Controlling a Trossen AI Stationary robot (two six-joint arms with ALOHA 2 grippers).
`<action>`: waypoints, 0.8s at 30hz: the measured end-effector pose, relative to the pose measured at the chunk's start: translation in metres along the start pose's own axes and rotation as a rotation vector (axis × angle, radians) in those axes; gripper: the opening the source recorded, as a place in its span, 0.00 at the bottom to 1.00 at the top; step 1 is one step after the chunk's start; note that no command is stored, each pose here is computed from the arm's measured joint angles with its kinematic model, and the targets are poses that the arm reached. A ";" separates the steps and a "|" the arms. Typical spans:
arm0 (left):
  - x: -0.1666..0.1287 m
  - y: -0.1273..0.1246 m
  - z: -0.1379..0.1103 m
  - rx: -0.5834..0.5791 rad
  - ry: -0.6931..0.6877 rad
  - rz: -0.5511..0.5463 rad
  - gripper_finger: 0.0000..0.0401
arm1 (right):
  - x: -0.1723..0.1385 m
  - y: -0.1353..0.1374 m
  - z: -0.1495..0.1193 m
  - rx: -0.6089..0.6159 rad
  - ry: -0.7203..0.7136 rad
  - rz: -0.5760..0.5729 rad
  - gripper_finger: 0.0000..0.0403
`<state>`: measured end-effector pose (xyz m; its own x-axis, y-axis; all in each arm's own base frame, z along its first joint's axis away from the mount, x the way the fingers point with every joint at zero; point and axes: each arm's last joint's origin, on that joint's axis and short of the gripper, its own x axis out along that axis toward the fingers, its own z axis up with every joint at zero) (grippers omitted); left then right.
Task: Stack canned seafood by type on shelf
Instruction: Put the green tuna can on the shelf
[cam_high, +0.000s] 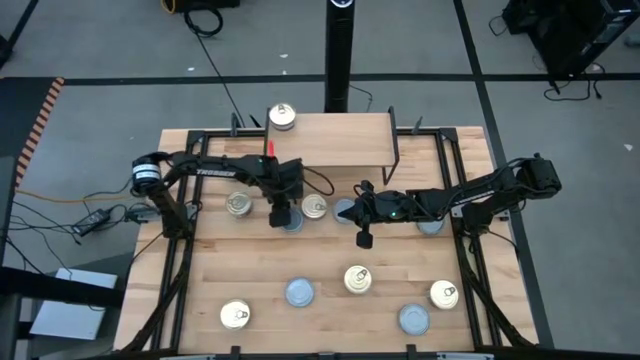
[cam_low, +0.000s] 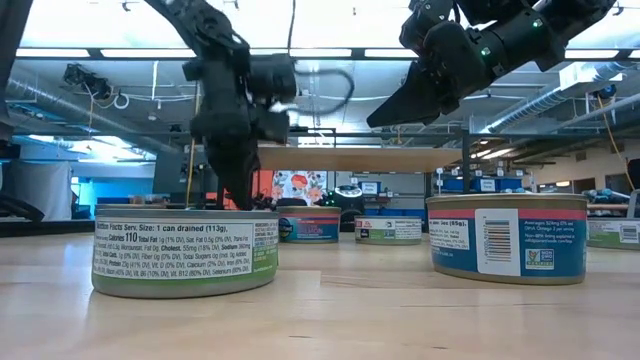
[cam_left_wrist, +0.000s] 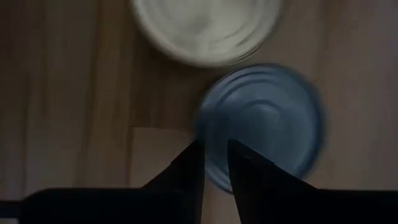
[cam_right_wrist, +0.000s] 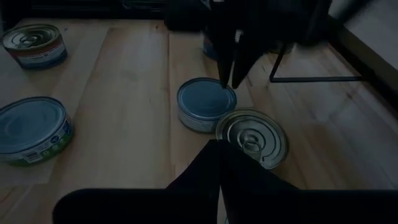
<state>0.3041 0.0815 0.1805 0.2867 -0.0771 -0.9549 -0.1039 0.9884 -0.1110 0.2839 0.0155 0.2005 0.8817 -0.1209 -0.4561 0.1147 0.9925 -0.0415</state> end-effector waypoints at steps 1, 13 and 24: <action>0.005 0.001 0.000 -0.001 0.011 0.005 0.19 | 0.000 0.000 0.000 0.000 0.000 0.000 0.04; 0.014 0.001 0.003 0.015 0.012 -0.050 0.14 | 0.000 0.001 0.000 -0.002 0.001 0.007 0.05; 0.013 -0.008 0.002 0.109 0.021 -0.073 0.01 | 0.000 0.001 0.000 -0.003 0.002 0.008 0.05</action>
<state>0.3102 0.0727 0.1694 0.2699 -0.1511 -0.9509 0.0208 0.9883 -0.1511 0.2838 0.0165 0.2004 0.8817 -0.1134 -0.4579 0.1067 0.9935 -0.0405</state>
